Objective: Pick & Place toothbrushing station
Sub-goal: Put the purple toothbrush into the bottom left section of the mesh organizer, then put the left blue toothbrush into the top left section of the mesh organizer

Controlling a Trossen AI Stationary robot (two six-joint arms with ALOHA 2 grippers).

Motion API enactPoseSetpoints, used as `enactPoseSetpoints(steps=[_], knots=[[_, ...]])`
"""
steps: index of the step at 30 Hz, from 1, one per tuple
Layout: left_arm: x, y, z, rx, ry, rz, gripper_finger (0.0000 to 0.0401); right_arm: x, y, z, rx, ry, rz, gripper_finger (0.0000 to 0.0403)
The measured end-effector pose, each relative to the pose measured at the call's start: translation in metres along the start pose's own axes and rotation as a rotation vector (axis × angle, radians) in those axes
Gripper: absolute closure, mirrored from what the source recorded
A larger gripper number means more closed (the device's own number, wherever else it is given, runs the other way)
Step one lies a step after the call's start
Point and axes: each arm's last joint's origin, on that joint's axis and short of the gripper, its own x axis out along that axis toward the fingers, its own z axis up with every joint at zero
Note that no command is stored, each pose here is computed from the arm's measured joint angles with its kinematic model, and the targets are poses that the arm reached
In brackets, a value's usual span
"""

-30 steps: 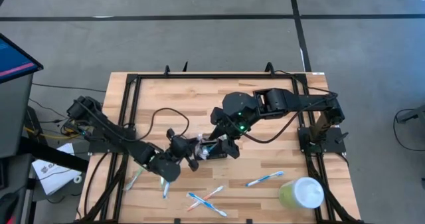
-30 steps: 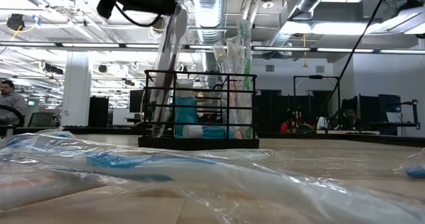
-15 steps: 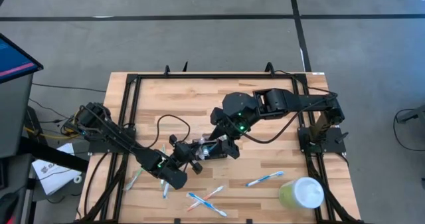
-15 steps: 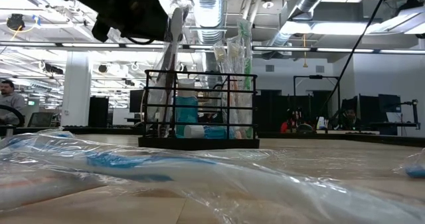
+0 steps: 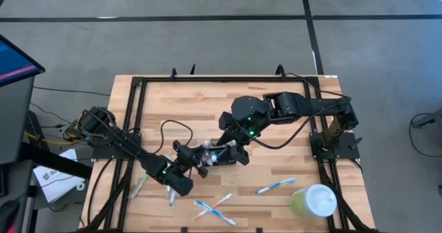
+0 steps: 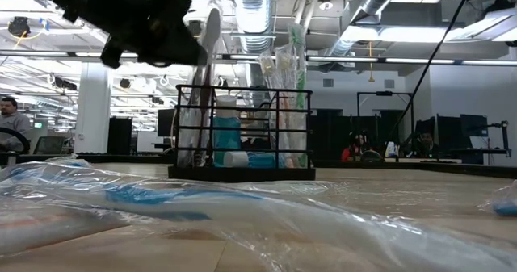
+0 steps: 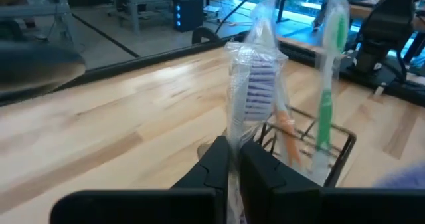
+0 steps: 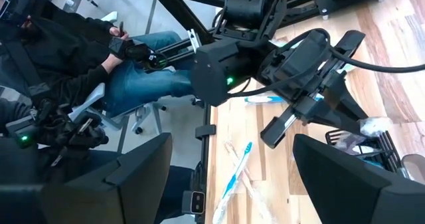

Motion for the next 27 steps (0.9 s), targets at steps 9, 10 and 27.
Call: enactPoseSetpoints(steps=[9,10,27], knots=[[-0.001,0.002,-0.005,0.017,0.037,-0.030,0.0349,0.000,0.000,0.000,0.000,-0.002,0.000,0.0098],[-0.001,0.001,-0.005,0.019,0.048,-0.038,0.0342,0.000,0.000,0.000,0.000,-0.003,0.000,0.0098],[-0.024,0.026,0.073,-0.068,0.149,-0.243,0.0136,0.000,0.001,0.002,-0.022,-0.022,0.007,0.0098]])
